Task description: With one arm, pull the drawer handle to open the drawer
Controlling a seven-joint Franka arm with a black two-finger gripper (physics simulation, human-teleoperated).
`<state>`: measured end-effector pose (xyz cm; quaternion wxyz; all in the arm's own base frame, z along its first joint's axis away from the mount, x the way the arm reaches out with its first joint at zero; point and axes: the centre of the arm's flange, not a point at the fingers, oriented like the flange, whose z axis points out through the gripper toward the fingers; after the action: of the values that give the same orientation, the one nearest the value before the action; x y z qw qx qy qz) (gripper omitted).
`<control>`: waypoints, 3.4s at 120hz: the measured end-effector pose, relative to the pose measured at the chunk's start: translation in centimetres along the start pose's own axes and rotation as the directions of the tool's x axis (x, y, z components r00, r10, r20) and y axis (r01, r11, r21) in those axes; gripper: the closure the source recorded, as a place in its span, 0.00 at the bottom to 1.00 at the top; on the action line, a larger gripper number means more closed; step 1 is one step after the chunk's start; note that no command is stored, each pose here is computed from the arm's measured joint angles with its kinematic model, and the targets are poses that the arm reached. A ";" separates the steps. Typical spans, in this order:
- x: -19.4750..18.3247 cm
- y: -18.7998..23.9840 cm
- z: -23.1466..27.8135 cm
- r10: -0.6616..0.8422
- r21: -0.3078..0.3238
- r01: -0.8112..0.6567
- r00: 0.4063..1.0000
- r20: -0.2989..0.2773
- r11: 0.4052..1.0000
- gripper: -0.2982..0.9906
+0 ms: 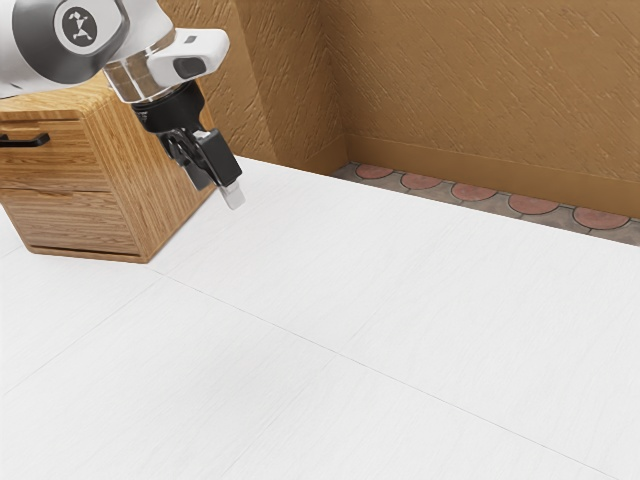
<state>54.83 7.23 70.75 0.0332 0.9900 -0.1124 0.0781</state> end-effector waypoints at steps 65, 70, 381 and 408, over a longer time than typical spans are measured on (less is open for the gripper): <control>-4.0 1.7 -12.1 0.023 0.013 -0.022 0.994 -0.104 1.000 0.23; -3.7 2.4 -11.8 0.036 0.012 -0.035 0.995 -0.091 0.999 0.23; -26.0 -51.6 -0.6 0.877 0.640 -0.739 0.431 0.211 0.209 0.27; -24.5 -51.7 0.8 0.881 0.649 -0.732 0.427 0.202 0.206 0.28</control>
<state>43.18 62.78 63.49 -0.3493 0.7057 -0.5748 0.2225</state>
